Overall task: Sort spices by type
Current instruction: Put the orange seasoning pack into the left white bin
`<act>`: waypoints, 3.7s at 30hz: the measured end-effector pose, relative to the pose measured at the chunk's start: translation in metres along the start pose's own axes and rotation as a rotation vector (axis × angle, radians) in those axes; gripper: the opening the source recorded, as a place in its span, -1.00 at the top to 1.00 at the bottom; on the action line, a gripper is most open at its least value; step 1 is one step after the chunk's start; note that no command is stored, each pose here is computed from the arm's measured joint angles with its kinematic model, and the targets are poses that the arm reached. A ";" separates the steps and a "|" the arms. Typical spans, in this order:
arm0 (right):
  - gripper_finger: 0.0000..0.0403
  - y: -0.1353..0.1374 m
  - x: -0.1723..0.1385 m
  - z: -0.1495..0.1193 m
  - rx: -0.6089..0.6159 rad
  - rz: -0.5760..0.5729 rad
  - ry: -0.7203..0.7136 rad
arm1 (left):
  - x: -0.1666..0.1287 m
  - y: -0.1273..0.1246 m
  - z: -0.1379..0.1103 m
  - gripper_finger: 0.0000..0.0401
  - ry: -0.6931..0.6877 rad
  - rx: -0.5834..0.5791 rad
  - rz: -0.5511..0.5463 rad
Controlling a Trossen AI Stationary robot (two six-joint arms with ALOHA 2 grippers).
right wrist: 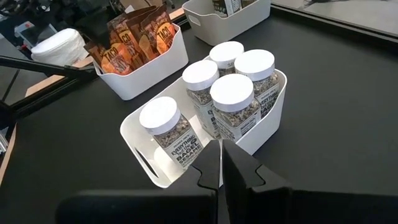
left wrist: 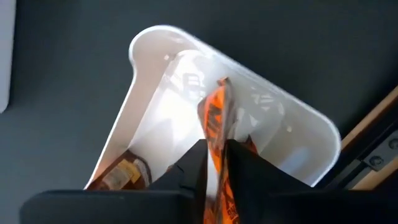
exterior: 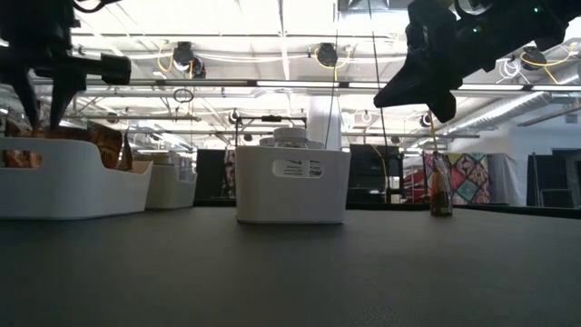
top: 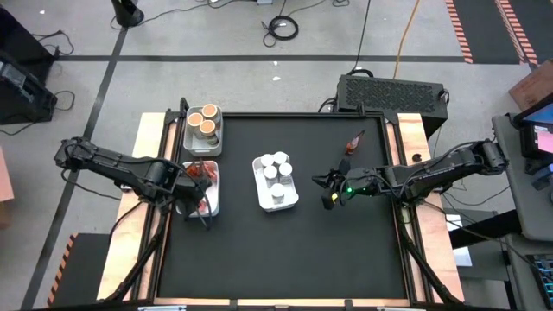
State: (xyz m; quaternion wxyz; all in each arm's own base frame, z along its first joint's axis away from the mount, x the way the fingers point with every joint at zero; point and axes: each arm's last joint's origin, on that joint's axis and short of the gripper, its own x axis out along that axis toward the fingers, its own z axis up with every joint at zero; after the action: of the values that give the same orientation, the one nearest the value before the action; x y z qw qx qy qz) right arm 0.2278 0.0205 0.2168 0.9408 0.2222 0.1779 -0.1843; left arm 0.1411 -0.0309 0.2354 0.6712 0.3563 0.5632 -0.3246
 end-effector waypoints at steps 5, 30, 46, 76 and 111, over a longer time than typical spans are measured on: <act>1.00 0.000 0.000 0.000 -0.016 0.000 0.001 | 0.000 0.002 -0.001 0.47 0.037 -0.092 0.046; 1.00 0.000 0.000 -0.002 -0.042 -0.002 0.017 | -0.138 0.068 0.034 0.27 -0.592 -0.499 0.563; 1.00 -0.002 -0.017 -0.024 -0.140 -0.076 0.195 | -0.030 0.312 0.003 0.27 -1.040 -1.018 0.510; 1.00 -0.062 -0.120 -0.019 0.038 -0.250 0.259 | 0.118 0.465 0.068 0.27 -1.066 -1.128 0.877; 1.00 -0.060 -0.120 -0.017 0.020 -0.214 0.242 | 0.147 0.462 0.069 0.51 -0.955 -1.172 0.918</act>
State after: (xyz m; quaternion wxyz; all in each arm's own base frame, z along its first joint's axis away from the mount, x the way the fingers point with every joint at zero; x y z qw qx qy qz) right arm 0.0934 0.0104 0.2317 0.8852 0.2319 0.3107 -0.2569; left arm 0.5872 0.1531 0.1505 0.9736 -0.0278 0.1000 0.2034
